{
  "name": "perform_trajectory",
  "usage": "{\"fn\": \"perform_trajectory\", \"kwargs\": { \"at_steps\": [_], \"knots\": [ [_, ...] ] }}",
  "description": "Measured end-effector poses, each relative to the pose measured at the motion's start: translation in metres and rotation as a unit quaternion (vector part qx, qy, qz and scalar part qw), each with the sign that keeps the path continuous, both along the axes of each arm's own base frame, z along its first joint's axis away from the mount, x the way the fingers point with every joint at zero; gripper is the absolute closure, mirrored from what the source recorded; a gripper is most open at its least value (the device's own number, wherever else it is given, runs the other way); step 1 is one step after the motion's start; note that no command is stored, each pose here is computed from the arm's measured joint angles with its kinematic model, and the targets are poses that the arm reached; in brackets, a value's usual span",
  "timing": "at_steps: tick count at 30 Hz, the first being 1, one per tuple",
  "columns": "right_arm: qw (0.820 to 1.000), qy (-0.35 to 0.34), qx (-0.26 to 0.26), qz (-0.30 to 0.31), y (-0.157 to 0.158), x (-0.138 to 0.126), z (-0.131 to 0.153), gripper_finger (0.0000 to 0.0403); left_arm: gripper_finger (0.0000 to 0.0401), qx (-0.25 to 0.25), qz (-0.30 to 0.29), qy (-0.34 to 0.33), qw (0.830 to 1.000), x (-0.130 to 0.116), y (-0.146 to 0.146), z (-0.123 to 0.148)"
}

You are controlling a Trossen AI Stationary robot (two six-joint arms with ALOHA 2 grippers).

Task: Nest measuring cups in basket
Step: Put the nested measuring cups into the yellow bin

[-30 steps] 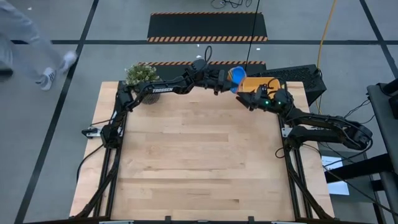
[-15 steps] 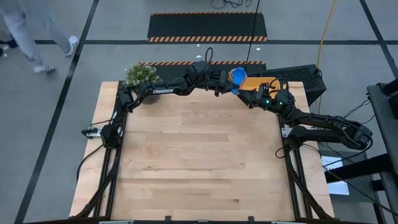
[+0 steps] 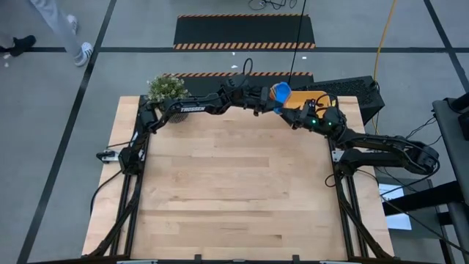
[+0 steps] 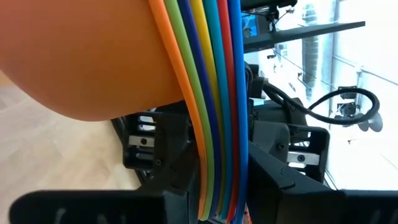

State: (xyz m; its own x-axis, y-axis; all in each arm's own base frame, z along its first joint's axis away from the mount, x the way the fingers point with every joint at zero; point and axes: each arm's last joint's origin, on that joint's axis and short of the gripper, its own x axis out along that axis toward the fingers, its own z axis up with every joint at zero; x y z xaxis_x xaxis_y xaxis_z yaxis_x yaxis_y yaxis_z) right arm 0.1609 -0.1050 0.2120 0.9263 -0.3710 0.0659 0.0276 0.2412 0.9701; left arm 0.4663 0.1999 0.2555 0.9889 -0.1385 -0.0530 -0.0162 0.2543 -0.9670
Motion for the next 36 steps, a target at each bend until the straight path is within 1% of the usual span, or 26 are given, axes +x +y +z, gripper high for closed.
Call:
{"fn": "perform_trajectory", "kwargs": {
  "at_steps": [10,19,23,30,33,36],
  "knots": [
    [1.0,0.001,-0.002,0.0,0.0,0.0,0.0,0.027,0.031,0.002,0.012,0.001,1.0,0.0017,-0.0029,-0.0001],
    [1.0,-0.001,-0.003,0.003,0.0002,0.0,0.0006,0.0309,0.0309,0.019,0.01,-0.002,1.0,0.0041,-0.0082,-0.0001],
    [1.0,-0.003,0.0,0.003,0.0001,0.0,0.0008,0.0318,0.0309,0.025,0.013,-0.003,1.0,0.004,-0.0076,0.0002],
    [1.0,-0.003,0.002,0.0,0.0,-0.0001,0.0006,0.0321,0.0308,0.033,0.015,-0.004,0.999,0.0039,-0.0073,0.0002],
    [1.0,-0.004,0.004,-0.009,-0.0005,-0.0002,0.0008,0.0322,0.0293,0.045,0.016,-0.006,0.999,0.0039,-0.0072,0.0002],
    [1.0,-0.004,0.008,-0.011,-0.0007,-0.0002,0.0005,0.0323,0.0249,0.048,0.018,-0.003,0.999,0.0031,-0.0053,-0.0004]
  ]
}}
